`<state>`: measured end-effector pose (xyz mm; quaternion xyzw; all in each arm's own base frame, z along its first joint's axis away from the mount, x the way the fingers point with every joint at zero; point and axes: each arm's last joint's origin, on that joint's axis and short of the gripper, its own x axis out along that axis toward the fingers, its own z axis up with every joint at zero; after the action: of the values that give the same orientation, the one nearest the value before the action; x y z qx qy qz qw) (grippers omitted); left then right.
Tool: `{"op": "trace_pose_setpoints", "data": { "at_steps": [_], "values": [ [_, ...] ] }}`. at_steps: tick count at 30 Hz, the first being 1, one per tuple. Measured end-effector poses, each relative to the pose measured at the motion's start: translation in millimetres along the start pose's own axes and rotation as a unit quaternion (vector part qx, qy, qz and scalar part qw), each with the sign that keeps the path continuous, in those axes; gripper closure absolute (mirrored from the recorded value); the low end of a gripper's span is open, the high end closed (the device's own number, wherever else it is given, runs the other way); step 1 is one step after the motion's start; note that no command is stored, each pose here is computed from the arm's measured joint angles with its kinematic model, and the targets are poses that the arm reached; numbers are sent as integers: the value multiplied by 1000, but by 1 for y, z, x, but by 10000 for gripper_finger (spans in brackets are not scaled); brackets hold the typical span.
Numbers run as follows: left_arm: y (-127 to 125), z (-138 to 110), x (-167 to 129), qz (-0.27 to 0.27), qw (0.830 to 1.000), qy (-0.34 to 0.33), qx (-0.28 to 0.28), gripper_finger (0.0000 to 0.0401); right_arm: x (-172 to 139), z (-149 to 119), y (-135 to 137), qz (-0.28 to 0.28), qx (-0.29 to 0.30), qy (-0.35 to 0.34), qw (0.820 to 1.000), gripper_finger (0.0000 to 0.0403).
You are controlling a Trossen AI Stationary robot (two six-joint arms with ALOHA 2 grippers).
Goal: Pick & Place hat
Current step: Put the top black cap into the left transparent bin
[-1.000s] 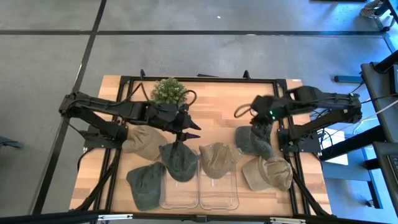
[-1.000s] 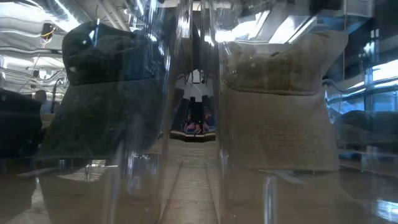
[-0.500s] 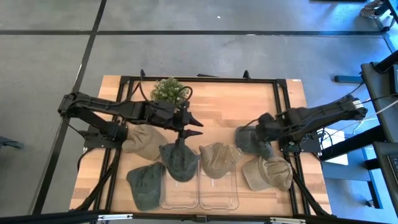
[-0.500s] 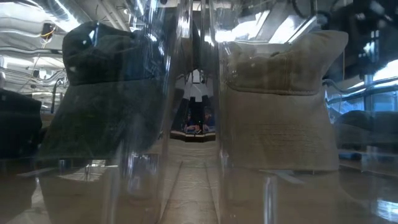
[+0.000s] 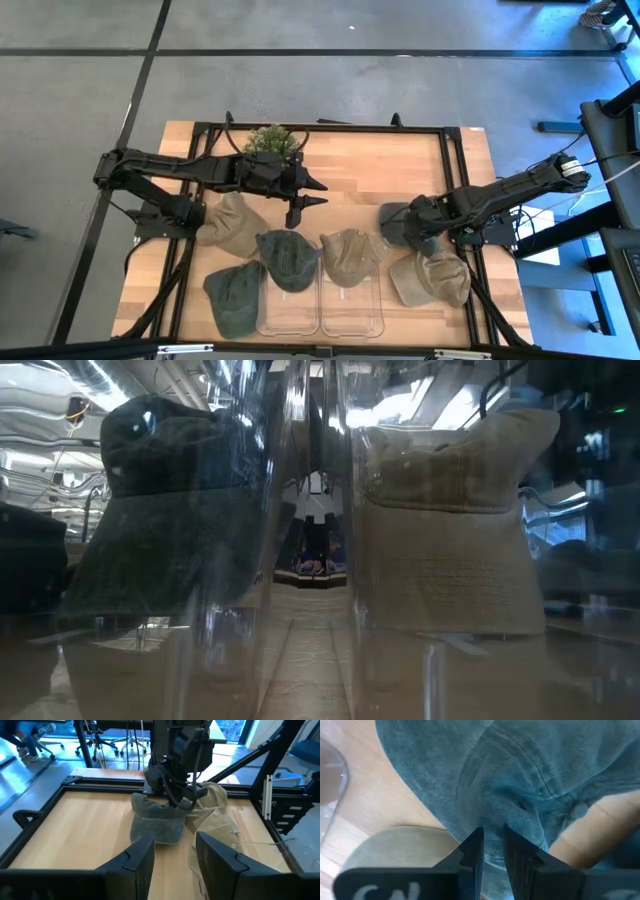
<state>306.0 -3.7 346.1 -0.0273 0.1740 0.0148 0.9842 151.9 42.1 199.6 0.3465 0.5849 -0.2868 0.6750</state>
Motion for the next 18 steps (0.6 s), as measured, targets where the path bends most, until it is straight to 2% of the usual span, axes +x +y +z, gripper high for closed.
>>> {"op": "trace_pose_setpoints", "data": {
  "at_steps": [6,13,16,18],
  "values": [
    [0,0,0,-1,1000,0,0,262,-2,2,3,9,-45,-21,999,331],
    [0,0,0,-1,1000,0,11,262,-1,7,3,-14,-41,-62,997,331],
    [0,0,0,-1,1000,1,11,262,0,9,6,3,-36,-61,997,331],
    [0,0,0,-1,1000,1,12,262,-1,10,11,30,-54,-67,996,331]
  ]
}}
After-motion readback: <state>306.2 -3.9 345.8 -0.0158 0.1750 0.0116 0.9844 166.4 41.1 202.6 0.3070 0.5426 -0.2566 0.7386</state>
